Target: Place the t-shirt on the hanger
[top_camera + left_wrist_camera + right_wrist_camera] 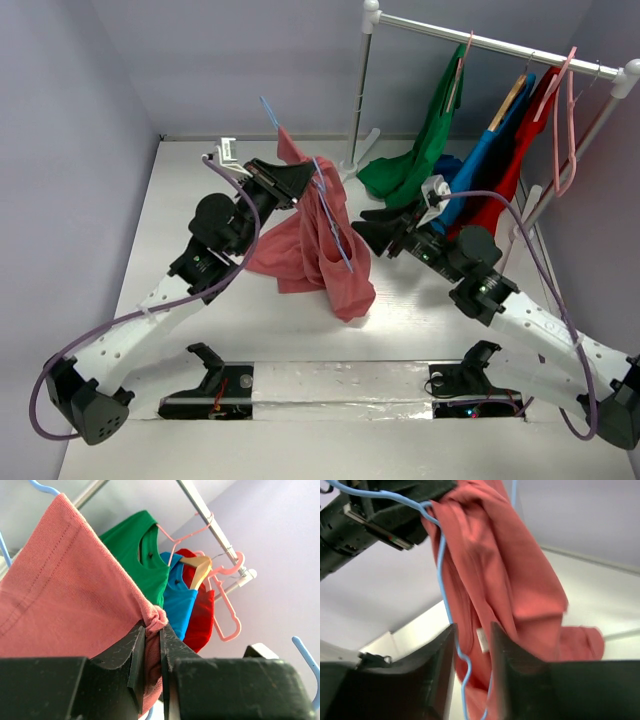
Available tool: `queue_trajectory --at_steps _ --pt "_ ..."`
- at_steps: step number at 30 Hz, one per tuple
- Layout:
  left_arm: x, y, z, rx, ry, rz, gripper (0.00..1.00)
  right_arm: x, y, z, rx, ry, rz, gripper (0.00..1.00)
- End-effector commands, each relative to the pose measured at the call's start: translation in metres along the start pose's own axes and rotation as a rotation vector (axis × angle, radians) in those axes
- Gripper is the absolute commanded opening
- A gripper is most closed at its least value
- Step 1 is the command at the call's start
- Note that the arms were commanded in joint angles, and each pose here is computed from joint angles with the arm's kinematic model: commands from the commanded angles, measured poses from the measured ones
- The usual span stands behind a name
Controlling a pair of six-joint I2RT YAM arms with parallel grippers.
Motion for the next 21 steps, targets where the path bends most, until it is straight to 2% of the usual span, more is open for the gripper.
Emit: queue_trajectory --at_steps 1,2,3,4,6,7,8,9,12,14,18,21 --pt "0.022 -0.011 -0.024 -0.110 -0.008 -0.039 0.00 -0.019 -0.014 -0.007 -0.080 -0.013 0.095 0.34" --pt "0.022 -0.012 -0.025 -0.110 -0.010 -0.029 0.00 -0.025 -0.015 -0.009 -0.081 -0.017 0.118 0.23" --pt "0.023 -0.014 -0.028 -0.117 -0.010 -0.026 0.00 -0.034 -0.017 -0.010 -0.080 -0.016 0.150 0.06" --pt "0.026 -0.017 -0.032 -0.128 -0.011 -0.028 0.00 -0.042 -0.017 -0.012 -0.080 -0.014 0.179 0.00" --pt "0.027 -0.020 -0.035 -0.135 -0.011 -0.020 0.00 -0.056 -0.020 -0.014 -0.078 -0.012 0.213 0.00" --pt "0.029 -0.023 -0.038 -0.145 -0.013 -0.024 0.00 -0.059 -0.021 -0.015 -0.079 -0.012 0.211 0.03" --pt "0.029 -0.024 -0.039 -0.148 -0.014 -0.020 0.00 -0.062 -0.021 -0.014 -0.059 -0.015 0.220 0.23" --pt "0.032 -0.025 -0.039 -0.147 -0.013 -0.028 0.00 -0.064 -0.022 -0.014 -0.044 -0.019 0.229 0.34" --pt "0.034 -0.027 -0.041 -0.155 -0.017 -0.031 0.00 -0.071 -0.021 -0.012 0.015 -0.026 0.269 0.45" --pt "0.035 -0.028 -0.043 -0.159 -0.018 -0.033 0.00 -0.078 -0.025 -0.011 0.026 -0.011 0.276 0.44" --pt "0.036 -0.027 -0.044 -0.156 -0.019 -0.050 0.00 -0.081 -0.033 -0.008 0.047 0.024 0.267 0.31" --pt "0.039 -0.025 -0.047 -0.161 -0.022 -0.071 0.00 -0.090 -0.044 -0.005 0.045 0.053 0.273 0.32"
Point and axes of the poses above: each gripper's point midway between its finger pads, its own y axis out along the fingers, its own z axis along the line the jaws close on, x = y × z, the point moved 10 cm from there along -y, back along the fingers, and after that the axes turned 7 degrees about -y, right-handed, at the moved point
